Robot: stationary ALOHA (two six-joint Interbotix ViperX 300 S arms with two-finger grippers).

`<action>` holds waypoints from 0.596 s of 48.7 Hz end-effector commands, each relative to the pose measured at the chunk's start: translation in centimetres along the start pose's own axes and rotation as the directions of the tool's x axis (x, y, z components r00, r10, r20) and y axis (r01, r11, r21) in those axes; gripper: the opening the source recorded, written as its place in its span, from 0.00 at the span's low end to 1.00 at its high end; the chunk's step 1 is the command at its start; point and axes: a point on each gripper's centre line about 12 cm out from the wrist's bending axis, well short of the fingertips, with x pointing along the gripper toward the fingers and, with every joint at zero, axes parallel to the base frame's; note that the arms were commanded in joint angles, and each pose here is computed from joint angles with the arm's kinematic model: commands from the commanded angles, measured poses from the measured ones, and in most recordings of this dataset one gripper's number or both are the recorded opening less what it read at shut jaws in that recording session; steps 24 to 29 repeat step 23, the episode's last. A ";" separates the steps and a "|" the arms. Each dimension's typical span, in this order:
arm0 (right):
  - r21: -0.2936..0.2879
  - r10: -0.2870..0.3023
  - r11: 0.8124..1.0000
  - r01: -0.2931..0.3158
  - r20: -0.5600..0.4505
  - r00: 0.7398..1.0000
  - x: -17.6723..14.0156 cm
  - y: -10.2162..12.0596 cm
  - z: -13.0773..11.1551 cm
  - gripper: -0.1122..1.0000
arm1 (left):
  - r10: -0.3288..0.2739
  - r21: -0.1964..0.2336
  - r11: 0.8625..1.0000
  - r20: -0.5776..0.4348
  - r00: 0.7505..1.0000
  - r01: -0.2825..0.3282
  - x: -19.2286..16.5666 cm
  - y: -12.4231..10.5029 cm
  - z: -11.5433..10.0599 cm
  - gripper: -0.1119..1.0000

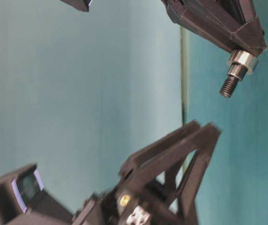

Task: Insert the washer onto the shaft with both hands.
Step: 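Open the left gripper and pull it back from the shaft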

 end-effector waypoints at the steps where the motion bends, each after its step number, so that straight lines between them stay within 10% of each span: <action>1: 0.008 0.005 1.000 -0.006 0.027 1.000 0.0 0.2 0.8 0.10 | -0.003 0.002 1.000 0.034 0.999 0.003 -0.8 -0.1 1.0 0.87; 29: 0.008 0.004 1.000 -0.004 0.021 1.000 0.0 0.2 0.8 0.10 | -0.004 -0.001 1.000 0.044 0.999 0.004 -1.4 -0.1 1.2 0.87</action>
